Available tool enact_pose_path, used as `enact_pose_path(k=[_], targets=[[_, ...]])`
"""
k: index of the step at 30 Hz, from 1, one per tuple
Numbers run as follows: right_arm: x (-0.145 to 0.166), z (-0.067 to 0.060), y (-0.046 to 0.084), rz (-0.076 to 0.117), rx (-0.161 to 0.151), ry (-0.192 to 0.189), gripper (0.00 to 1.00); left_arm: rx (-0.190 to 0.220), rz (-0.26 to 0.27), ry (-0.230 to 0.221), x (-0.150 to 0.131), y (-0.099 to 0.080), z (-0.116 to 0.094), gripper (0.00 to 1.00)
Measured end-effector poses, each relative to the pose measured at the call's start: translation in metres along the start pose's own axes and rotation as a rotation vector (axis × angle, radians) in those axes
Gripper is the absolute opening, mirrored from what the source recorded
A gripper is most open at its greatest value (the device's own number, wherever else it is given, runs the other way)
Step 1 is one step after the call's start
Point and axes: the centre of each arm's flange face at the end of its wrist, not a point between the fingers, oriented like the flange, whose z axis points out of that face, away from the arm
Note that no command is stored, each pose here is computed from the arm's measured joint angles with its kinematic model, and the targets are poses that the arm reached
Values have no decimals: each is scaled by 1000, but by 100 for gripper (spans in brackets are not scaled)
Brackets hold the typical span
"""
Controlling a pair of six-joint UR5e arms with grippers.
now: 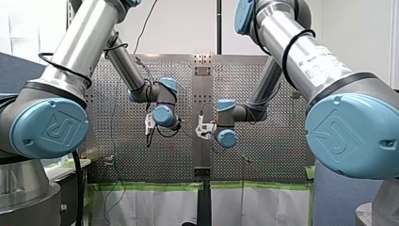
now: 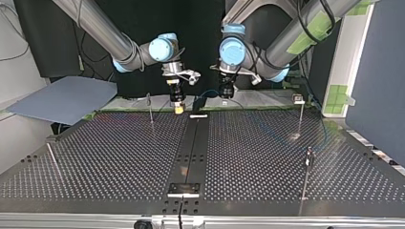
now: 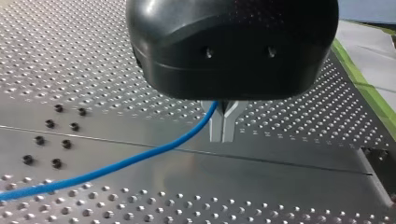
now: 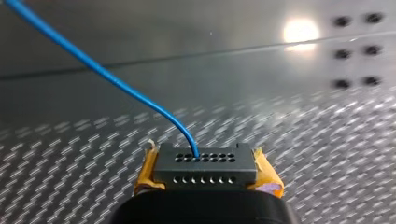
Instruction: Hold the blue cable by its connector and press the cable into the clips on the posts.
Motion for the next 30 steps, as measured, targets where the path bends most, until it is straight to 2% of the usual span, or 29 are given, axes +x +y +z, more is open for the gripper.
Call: enact_pose_path(k=[8,13,17,23,26,30], targets=[[-61,-33,20,-9,-48,-68,0,6,-31,-1,29,0,3,0],[-93,-54,31,-1,-73,-105,0,19,-48,-5,45,-1,7,0],[-118,-72,44,2,-92,-138,0,32,-52,-6,60,-4,11,0],[-151,-99,67,-5,-123,-195,0,51,-56,-14,80,-11,18,0],[-165,-107,77,-5,-137,-214,0,55,-56,-17,90,-13,20,0],[-175,-109,89,-4,-155,-218,0,66,-50,-28,102,-21,24,0]])
